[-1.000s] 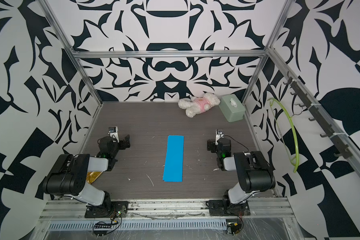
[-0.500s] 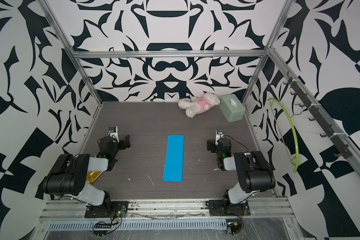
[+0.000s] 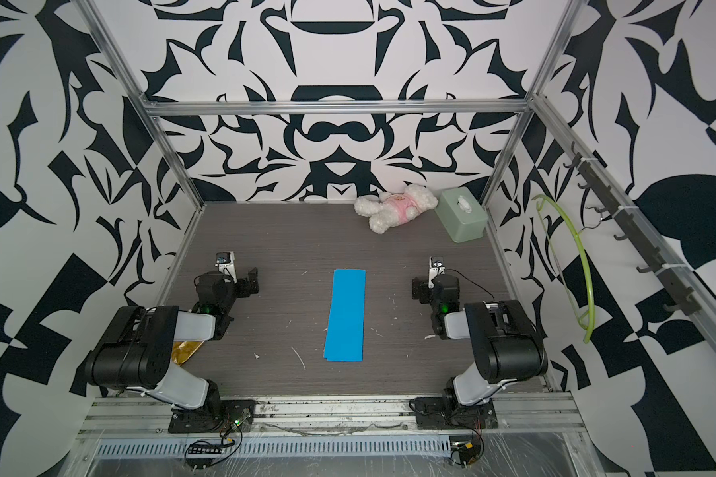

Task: Fold the rectangular paper in half along the long edge
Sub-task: Reset both arms

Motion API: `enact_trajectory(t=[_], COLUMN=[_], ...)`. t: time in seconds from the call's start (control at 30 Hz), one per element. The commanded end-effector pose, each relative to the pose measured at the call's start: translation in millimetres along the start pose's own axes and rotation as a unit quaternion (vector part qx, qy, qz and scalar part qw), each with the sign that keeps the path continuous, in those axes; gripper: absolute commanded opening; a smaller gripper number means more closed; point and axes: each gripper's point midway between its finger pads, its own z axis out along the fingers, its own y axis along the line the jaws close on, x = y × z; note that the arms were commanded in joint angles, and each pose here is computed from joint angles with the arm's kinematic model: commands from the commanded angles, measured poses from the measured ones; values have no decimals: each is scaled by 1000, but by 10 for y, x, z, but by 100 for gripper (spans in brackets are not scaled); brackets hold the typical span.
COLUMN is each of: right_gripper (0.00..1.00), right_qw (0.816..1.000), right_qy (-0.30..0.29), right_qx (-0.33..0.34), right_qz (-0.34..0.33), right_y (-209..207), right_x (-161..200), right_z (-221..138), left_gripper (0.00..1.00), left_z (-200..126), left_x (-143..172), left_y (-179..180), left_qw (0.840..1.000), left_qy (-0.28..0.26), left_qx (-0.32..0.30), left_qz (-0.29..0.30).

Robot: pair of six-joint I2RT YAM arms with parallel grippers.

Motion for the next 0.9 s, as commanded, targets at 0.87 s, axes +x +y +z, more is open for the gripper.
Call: enact_trajectory(t=[0.87], right_gripper=[99], right_qw=[999], right_qy=[-42], right_qx=[-24], right_qz=[-7], right_y=[71], right_x=[-586], right_z=[-183], left_gripper=[99], left_z=[11], left_x=[-94], left_y=[-2], left_qw=[1000], left_qy=[-8], left_qx=[2], left_qz=[5])
